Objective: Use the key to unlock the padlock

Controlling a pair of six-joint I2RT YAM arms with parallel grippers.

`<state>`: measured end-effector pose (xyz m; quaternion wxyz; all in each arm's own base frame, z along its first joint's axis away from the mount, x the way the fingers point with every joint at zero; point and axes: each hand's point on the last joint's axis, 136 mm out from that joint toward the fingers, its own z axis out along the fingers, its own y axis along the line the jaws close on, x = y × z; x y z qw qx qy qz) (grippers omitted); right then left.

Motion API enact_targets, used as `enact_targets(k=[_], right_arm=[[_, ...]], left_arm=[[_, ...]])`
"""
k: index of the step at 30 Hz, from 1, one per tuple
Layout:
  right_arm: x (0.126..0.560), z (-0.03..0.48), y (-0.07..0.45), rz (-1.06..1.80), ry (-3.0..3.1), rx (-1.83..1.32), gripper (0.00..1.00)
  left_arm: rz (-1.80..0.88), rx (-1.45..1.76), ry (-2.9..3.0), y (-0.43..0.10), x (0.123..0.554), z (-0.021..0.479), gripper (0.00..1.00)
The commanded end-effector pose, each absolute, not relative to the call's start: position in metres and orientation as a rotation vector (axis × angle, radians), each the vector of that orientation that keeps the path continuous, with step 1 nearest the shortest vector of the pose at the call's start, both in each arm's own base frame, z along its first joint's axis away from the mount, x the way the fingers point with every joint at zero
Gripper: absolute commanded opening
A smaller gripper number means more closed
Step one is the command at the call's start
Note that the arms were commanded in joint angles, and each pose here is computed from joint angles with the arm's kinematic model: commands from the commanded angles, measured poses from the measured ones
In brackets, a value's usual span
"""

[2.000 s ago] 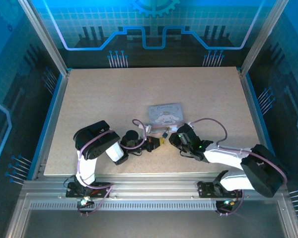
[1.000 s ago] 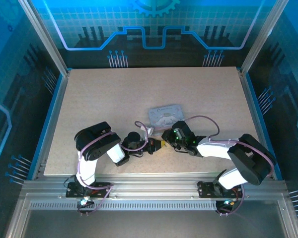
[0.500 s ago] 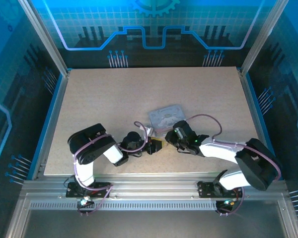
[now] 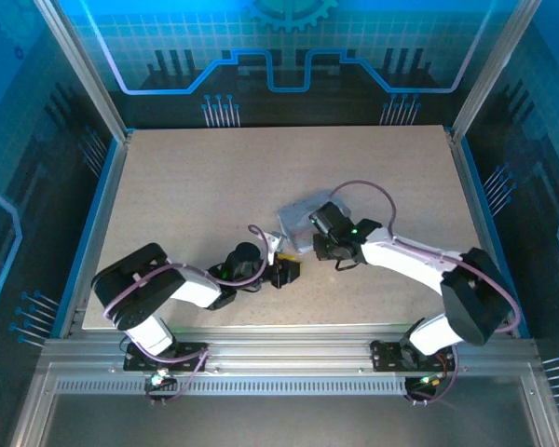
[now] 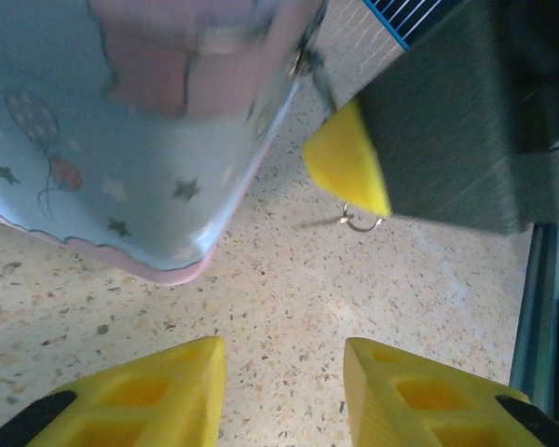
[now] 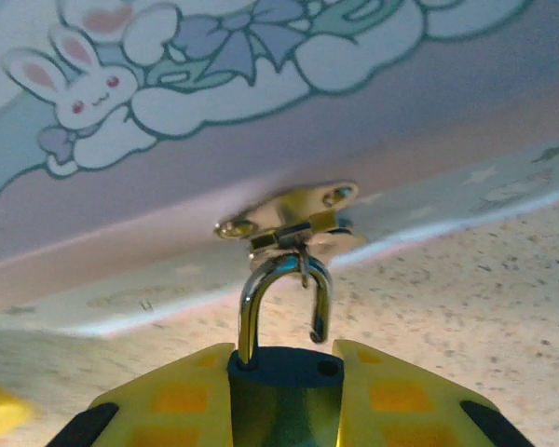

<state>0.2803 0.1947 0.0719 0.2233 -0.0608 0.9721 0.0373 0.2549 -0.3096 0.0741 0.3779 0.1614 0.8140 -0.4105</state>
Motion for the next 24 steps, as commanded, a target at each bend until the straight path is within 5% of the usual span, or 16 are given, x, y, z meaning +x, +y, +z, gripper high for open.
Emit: enact_targets(k=[1, 16, 24], right_arm=[[0.271, 0.060, 0.181, -0.149, 2.719, -0.436, 0.00], [0.291, 0.087, 0.179, -0.770, 2.466, -0.765, 0.00], [0.284, 0.076, 0.216, -0.662, 2.351, -1.060, 0.00]], left_arm=[[-0.961, 0.431, 2.127, -0.301, 0.262, 0.068, 0.40], [-0.964, 0.276, 2.175, -0.299, 0.298, 0.049, 0.43], [-0.940, 0.124, 2.199, -0.268, 0.323, 0.036, 0.44]])
